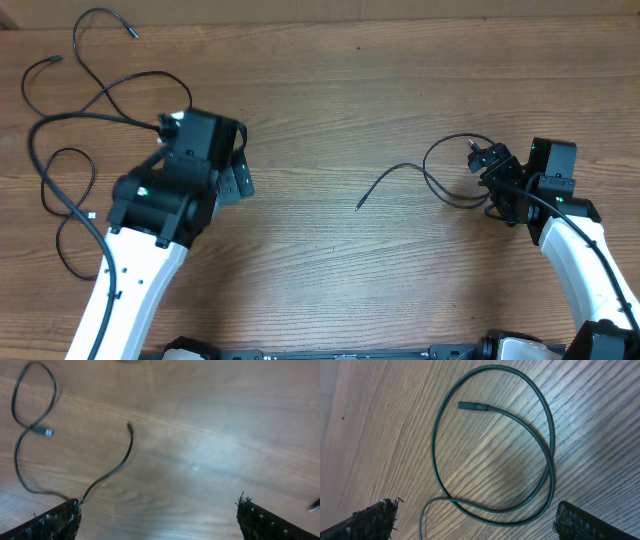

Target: Untangle cables

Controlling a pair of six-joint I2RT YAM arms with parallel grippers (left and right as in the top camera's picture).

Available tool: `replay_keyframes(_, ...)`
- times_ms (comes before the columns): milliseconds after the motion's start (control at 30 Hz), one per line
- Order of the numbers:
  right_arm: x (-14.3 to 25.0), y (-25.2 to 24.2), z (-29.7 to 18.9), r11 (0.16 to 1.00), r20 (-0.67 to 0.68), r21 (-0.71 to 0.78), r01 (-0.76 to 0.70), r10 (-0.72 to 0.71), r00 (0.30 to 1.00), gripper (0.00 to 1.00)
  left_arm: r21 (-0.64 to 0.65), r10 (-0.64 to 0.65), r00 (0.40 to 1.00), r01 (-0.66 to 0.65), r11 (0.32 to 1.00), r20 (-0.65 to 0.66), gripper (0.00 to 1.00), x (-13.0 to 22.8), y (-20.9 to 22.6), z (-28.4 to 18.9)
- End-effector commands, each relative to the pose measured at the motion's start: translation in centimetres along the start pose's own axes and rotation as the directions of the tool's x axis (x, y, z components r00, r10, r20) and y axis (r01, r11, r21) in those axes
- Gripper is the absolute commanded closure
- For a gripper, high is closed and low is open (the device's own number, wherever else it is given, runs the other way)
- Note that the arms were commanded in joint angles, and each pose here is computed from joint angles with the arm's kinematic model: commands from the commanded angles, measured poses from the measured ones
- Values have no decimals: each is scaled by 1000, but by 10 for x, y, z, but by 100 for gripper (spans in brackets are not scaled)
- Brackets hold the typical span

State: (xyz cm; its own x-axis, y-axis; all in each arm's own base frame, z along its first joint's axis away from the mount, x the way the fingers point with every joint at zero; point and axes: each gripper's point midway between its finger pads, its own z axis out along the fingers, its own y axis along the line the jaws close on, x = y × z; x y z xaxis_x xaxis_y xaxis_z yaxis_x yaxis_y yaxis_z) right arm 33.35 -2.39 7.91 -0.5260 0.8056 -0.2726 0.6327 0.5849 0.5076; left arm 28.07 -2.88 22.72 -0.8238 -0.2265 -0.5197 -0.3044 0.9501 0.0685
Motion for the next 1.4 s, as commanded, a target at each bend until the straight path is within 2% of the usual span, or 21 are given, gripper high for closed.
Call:
replay_keyframes(0, -3, 3, -1, 1000, 12, 1, 14, -14, 1000, 0, -42, 89, 994, -92, 995, -65, 0, 28, 9, 21)
replay_keyframes(167, 3, -3, -1, 1000, -12, 25, 8, -8, 1000, 0, -90, 121, 986, -131, 987, -116, 0, 52, 16, 47)
replay_keyframes(300, 4, -5, -1, 999, -19, 33, 6, -6, 1000, 0, -220, 157, 979, -183, 958, -132, 0, 61, 39, 60)
replay_keyframes(400, 4, -5, -1, 999, -19, 33, 6, -6, 1000, 0, -261, 166, 978, -195, 945, -129, 0, 64, 44, 69)
replay_keyframes(667, 4, -5, -1, 999, -19, 34, 6, -5, 1000, 0, -256, 147, 978, -182, 949, -148, 0, 65, 40, 86)
replay_keyframes(900, 4, -5, -1, 999, -19, 33, 6, -5, 1000, 0, -334, 0, 982, -64, 940, -188, 0, 62, 75, 110)
replay_keyframes(1200, 4, -5, -1, 999, -18, 34, 6, -6, 1000, 0, -274, 23, 945, -117, 955, -326, 0, 102, 73, 161)
replay_keyframes(1367, 4, -5, -1, 999, -18, 34, 6, -6, 1000, 0, -305, -32, 936, -83, 949, -352, 9, 116, 79, 184)
